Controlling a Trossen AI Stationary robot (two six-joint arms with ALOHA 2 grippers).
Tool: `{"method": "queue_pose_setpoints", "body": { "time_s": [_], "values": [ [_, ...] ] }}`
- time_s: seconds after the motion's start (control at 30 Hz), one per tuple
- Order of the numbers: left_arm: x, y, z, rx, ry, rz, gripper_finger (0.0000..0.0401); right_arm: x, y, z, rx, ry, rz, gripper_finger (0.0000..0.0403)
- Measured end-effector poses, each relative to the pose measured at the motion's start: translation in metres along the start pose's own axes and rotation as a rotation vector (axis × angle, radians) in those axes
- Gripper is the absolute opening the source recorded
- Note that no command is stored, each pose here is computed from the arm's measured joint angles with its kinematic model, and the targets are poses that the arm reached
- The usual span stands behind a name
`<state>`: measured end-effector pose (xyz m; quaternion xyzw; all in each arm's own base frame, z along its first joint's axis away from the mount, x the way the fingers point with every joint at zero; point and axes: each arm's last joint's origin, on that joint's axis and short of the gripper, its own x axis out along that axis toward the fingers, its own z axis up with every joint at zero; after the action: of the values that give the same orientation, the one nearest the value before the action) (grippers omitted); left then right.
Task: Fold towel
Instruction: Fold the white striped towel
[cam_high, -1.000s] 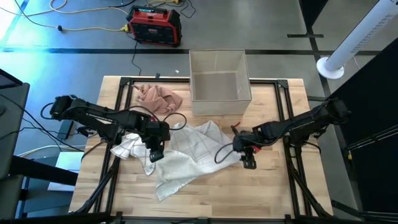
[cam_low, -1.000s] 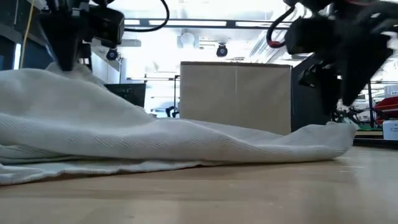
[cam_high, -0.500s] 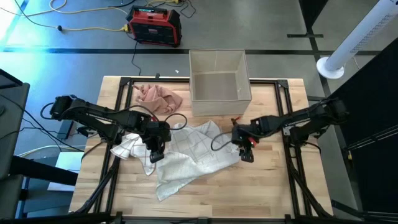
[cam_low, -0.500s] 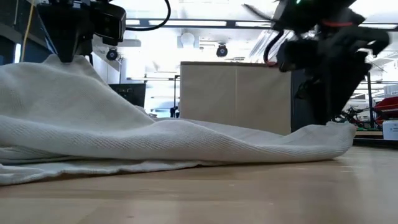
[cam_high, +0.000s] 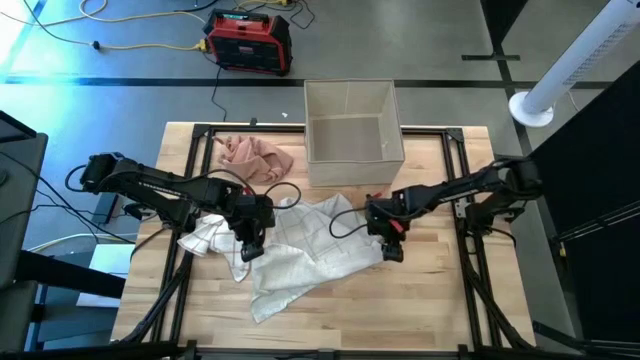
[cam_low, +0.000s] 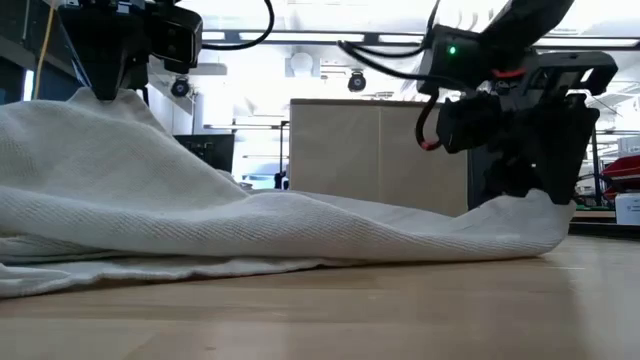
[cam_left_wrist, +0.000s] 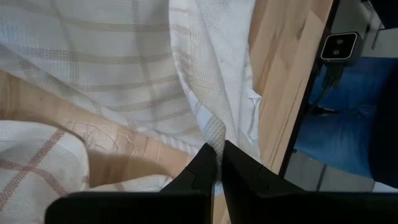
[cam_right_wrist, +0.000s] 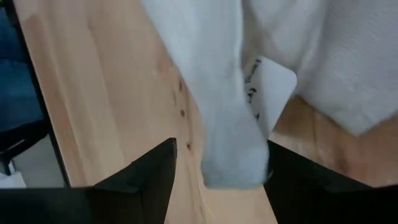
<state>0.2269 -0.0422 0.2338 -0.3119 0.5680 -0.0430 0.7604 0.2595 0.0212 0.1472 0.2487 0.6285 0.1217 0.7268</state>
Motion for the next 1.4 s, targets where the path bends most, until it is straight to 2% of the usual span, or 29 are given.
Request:
{"method": "queue_pose_setpoints", "body": {
  "time_s": [0.13,0.27,0.3,0.53,0.7,0.8,0.97,1.2,1.3,1.4],
  "values": [
    [0.000,0.000,0.000,0.000,0.001,0.001,0.0007,0.005,0.008,-0.001,-0.034,-0.003,-0.006,0.0141],
    [0.000,0.000,0.000,0.005,0.002,0.001,0.0007,0.010,0.014,-0.002,-0.079,-0.008,-0.054,0.0029],
    [0.000,0.000,0.000,0.005,0.002,0.001,0.0007,0.010,0.015,-0.002,-0.082,-0.015,-0.068,0.0016],
    [-0.001,0.000,-0.001,-0.019,0.020,-0.014,0.0007,0.001,0.019,-0.010,0.005,0.005,-0.085,0.0001],
    [-0.010,-0.004,-0.007,-0.061,0.054,-0.108,0.0007,-0.033,0.033,-0.024,0.055,0.040,-0.118,0.0001],
    [-0.025,-0.011,-0.008,-0.045,0.012,-0.137,0.0007,-0.062,0.049,-0.028,0.028,-0.031,-0.145,0.0000],
    [-0.073,-0.034,-0.005,0.062,-0.181,-0.202,0.0007,-0.119,0.077,-0.029,-0.033,-0.265,-0.173,0.0000],
    [-0.174,-0.065,-0.020,0.281,-0.618,-0.228,0.0007,-0.215,0.118,-0.035,-0.129,-0.733,-0.322,0.0000],
    [-0.215,-0.072,-0.031,0.376,-0.828,-0.174,0.0007,-0.256,0.134,-0.041,-0.175,-0.910,-0.413,0.0000],
    [-0.246,-0.076,-0.038,0.438,-1.008,-0.066,0.0007,-0.291,0.146,-0.049,-0.229,-1.056,-0.525,0.0000]
  ]
}}
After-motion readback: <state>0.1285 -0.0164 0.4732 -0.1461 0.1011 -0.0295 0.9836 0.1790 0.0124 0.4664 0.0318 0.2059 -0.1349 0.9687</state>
